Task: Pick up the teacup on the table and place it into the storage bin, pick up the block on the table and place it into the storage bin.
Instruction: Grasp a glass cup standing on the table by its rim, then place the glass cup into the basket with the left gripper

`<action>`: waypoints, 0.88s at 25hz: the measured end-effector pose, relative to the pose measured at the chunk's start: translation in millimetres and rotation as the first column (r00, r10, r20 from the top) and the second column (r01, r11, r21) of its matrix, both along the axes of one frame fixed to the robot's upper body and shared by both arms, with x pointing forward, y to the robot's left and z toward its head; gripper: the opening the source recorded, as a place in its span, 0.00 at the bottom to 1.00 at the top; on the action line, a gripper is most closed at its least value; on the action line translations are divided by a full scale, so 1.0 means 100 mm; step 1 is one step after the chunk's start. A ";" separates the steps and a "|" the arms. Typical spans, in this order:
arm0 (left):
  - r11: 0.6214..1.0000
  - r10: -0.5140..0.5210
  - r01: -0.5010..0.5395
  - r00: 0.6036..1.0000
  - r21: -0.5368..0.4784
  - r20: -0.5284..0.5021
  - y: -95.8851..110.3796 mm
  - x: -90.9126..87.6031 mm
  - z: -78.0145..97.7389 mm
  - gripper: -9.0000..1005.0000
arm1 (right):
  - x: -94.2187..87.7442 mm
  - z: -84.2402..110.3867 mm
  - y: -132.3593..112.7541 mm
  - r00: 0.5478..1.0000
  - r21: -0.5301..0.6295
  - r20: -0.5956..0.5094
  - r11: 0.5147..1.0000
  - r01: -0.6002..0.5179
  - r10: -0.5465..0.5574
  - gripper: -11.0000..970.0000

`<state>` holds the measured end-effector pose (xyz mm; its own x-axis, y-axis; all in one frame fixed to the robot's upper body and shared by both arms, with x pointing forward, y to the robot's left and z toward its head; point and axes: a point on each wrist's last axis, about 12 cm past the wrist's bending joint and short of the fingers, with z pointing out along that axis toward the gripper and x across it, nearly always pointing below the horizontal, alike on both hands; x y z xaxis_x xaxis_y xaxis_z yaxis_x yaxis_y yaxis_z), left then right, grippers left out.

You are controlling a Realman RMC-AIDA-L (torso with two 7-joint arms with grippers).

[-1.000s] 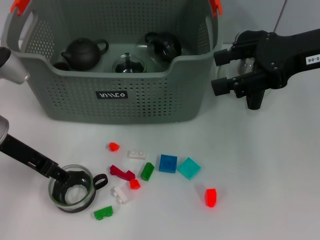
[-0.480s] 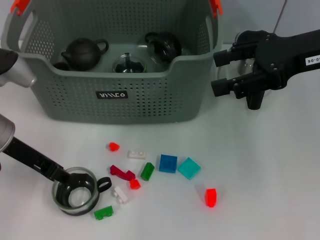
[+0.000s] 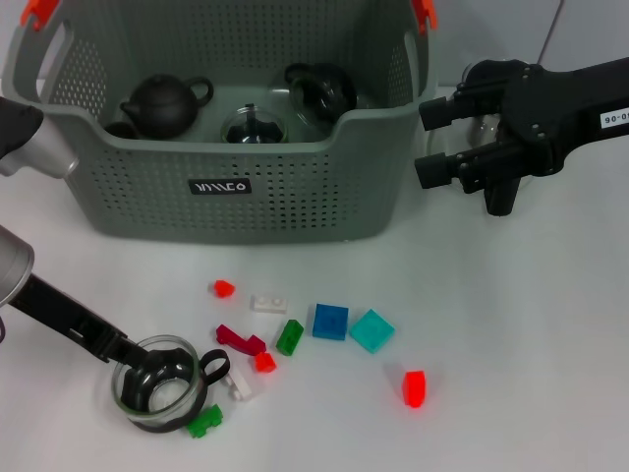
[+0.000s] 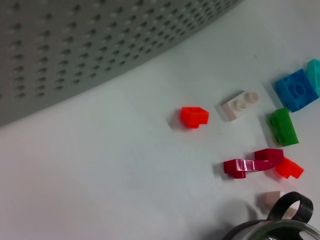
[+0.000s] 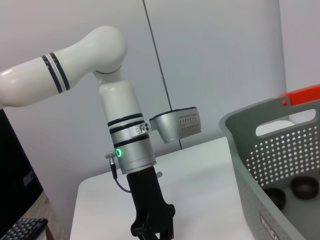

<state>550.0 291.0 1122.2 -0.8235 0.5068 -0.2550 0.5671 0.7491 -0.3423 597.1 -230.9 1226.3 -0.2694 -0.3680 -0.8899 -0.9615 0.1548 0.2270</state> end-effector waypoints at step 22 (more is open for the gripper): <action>0.999 0.038 -0.038 0.999 0.027 0.032 0.14 0.06 0.11 0.08 | 0.00 0.01 -0.01 1.000 0.001 0.004 1.000 0.000 0.000 0.91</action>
<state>556.1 304.7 1132.8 -0.8340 0.4826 -0.2675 0.5483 0.7793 -0.3035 597.3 -231.4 1226.8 -0.2658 -0.3673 -0.8913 -0.9624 0.1546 0.2233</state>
